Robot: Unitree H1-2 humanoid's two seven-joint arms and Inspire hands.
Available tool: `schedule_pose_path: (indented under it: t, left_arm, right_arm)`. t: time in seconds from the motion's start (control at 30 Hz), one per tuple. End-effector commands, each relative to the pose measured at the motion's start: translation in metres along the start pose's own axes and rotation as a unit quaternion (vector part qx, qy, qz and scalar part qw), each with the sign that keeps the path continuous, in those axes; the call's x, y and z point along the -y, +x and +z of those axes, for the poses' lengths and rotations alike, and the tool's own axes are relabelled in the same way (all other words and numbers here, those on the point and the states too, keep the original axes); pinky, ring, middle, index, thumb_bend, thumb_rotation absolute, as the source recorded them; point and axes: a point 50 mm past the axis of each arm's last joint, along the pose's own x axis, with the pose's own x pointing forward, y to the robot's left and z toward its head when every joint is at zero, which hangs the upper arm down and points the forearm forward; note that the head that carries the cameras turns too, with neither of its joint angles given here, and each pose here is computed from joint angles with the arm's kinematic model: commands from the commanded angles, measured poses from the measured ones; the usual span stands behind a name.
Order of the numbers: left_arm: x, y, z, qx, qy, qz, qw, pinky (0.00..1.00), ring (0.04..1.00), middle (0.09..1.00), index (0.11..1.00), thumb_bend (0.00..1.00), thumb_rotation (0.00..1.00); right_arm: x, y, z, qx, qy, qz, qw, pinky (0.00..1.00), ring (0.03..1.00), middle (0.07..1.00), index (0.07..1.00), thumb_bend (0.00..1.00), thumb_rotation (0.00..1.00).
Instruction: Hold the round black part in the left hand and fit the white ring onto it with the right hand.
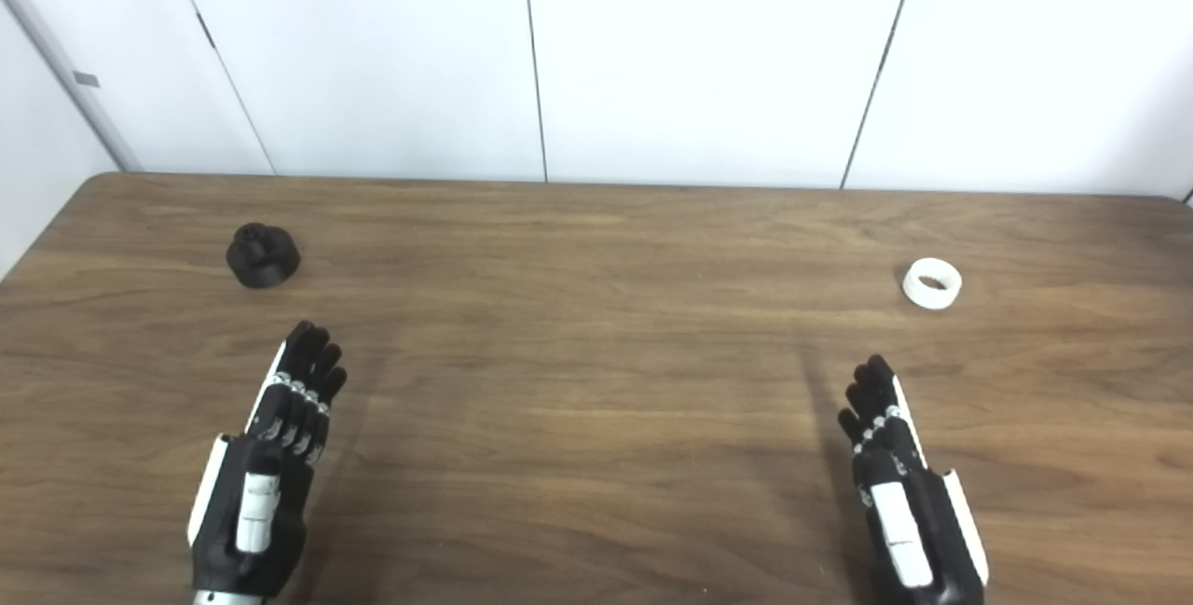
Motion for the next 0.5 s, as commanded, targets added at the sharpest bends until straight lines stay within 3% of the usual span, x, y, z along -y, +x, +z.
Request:
schedule_pose_path:
  t: [0.0,0.47]
  left_arm:
    - [0.0044,-0.013,-0.0432,-0.08,-0.016,0.026,0.996,1.0,1.0,1.0,1.0,0.82,0.79]
    - [0.0057,-0.0125,-0.0436,-0.084,-0.022,0.027,0.996,1.0,1.0,1.0,1.0,0.82,0.78]
  right_arm:
    - [-0.0112,-0.0052,-0.0263,-0.039,0.029,-0.009,0.999,1.0,1.0,1.0,1.0,0.62,0.81]
    - [-0.0107,-0.0042,-0.0267,-0.04,0.029,-0.008,0.999,1.0,1.0,1.0,1.0,0.63,0.82]
